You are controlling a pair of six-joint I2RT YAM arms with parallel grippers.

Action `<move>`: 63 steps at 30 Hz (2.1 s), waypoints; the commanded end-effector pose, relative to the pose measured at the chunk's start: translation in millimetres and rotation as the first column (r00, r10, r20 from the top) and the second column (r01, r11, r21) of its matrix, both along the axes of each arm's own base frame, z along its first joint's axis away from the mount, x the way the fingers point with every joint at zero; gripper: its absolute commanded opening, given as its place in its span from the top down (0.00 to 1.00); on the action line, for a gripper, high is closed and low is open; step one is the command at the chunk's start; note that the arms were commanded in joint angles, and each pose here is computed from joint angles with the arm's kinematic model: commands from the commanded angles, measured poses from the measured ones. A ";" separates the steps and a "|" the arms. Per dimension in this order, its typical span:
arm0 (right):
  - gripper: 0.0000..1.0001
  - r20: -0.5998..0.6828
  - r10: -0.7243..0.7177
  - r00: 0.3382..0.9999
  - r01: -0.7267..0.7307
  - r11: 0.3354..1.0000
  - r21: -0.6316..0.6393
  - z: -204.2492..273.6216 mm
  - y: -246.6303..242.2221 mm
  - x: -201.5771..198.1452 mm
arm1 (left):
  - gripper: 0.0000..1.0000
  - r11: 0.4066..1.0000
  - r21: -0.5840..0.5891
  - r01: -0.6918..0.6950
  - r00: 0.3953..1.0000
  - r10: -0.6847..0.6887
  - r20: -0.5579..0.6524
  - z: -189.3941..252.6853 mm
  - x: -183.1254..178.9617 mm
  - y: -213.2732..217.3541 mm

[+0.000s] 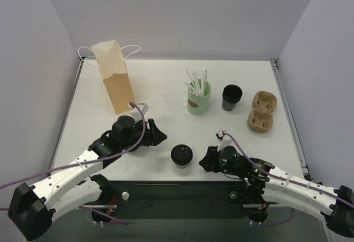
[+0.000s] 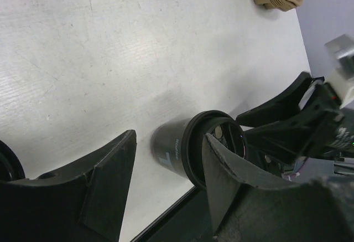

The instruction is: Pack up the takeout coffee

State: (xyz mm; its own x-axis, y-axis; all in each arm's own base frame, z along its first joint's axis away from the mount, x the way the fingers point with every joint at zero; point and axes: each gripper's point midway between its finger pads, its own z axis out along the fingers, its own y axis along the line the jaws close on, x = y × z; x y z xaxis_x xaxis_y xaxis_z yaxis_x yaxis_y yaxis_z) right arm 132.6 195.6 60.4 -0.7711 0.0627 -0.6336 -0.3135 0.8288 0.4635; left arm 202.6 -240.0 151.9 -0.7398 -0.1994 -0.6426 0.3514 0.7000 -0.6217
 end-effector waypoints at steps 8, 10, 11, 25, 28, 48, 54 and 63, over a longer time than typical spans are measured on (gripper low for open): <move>0.63 0.069 -0.109 0.992 0.096 0.980 0.174 -15.3 48.7 -7.2 | 0.39 0.998 0.032 -0.058 0.997 0.057 0.044 22.8 1.8 17.6; 0.64 0.082 -0.116 0.990 0.094 0.968 0.232 -7.0 62.9 -11.5 | 0.39 0.997 0.036 -0.063 0.997 0.062 0.044 23.2 1.6 19.2; 0.64 0.080 -0.112 0.990 0.093 0.972 0.217 -13.5 65.7 -13.9 | 0.39 0.997 0.038 -0.063 0.997 0.061 0.044 23.3 1.2 19.6; 0.63 0.086 -0.266 0.960 0.237 0.938 0.252 -15.7 86.3 -19.6 | 0.39 0.997 0.051 -0.061 0.997 0.059 0.040 19.5 -0.8 21.8; 0.63 0.119 -0.309 0.944 0.278 0.935 0.221 -14.8 70.9 -9.1 | 0.39 0.997 0.058 -0.042 0.998 0.040 0.042 16.8 -2.7 21.0; 0.62 0.154 -0.384 0.910 0.364 0.920 0.144 -14.7 19.3 45.7 | 0.39 0.998 0.059 0.038 0.998 -0.041 0.051 11.9 -0.1 5.1; 0.60 0.141 -0.327 0.934 0.311 0.942 0.125 -8.9 16.1 58.9 | 0.38 0.995 0.055 0.078 0.994 -0.082 0.069 18.3 6.0 -7.6; 0.54 0.109 -0.333 0.937 0.321 0.941 0.111 16.2 -7.7 62.6 | 0.26 0.987 0.023 0.157 0.984 -0.159 0.076 21.2 15.0 -35.9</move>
